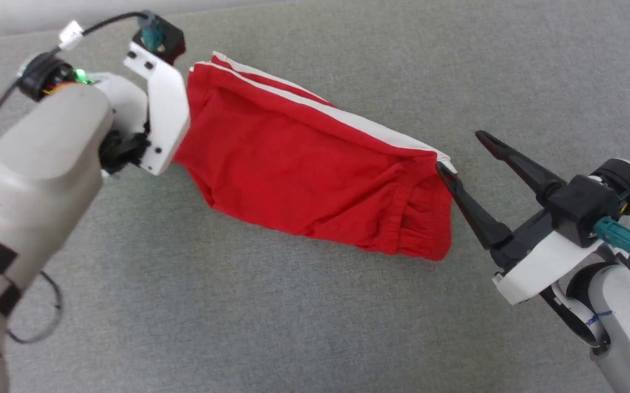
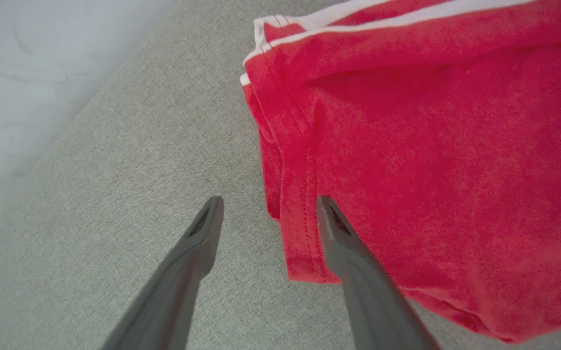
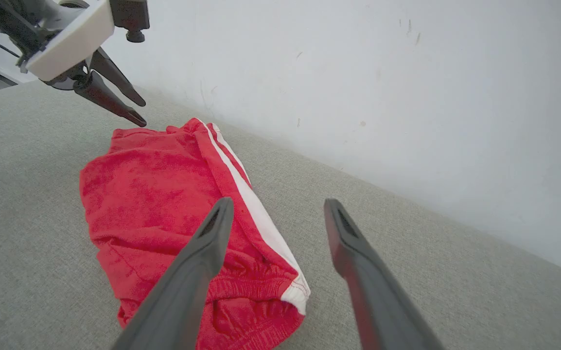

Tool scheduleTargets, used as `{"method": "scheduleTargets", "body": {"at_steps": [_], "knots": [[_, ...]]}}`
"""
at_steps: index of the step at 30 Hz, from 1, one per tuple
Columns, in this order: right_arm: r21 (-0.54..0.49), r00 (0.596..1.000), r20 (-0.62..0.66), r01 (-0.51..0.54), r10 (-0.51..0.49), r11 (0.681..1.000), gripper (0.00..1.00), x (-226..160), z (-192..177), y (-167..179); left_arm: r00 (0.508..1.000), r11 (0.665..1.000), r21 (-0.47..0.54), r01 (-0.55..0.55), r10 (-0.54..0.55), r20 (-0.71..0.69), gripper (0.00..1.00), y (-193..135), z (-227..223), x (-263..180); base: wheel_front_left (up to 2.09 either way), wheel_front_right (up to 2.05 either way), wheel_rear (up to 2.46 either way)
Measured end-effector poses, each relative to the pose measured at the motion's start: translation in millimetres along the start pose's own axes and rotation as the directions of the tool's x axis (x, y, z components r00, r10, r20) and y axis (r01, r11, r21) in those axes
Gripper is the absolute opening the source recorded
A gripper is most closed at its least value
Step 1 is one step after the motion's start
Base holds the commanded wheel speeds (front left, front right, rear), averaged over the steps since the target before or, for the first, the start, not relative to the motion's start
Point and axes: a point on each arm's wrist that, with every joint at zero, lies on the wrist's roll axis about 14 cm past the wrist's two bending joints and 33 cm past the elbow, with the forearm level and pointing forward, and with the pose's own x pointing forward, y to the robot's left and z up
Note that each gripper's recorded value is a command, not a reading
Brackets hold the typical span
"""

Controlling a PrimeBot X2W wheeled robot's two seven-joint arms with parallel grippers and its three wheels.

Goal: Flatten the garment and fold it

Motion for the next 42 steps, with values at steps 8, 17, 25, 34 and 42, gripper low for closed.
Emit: {"method": "scheduleTargets", "body": {"at_steps": [8,17,25,34,42], "knots": [[0.025,0.999,-0.050,0.017,-0.015,1.000,1.00,-1,-18,-1,0.984,0.997,-0.013,0.082,-0.083,-0.158,1.00,-14,-19,21,0.00,0.00,0.00],[-0.044,0.994,-0.113,-0.010,0.005,0.999,1.00,9,-23,-14,0.969,0.988,0.030,0.149,-0.140,-0.201,0.00,-29,-16,32,0.00,0.00,0.00],[-0.119,0.915,-0.383,-0.187,0.129,0.975,1.00,4,-15,-10,0.977,0.984,0.021,0.175,-0.171,-0.129,0.00,-39,-10,15,0.00,0.00,0.00],[-0.013,0.699,-0.657,-0.385,0.282,0.923,1.00,-4,-58,32,0.980,0.983,0.008,0.185,-0.184,-0.078,0.00,-43,-7,8,0.00,0.00,0.00],[0.129,0.554,-0.763,-0.373,0.332,0.919,1.00,0,-126,52,0.980,0.981,-0.023,0.191,-0.192,-0.059,0.00,-41,-16,15,0.00,0.00,0.00]]}}
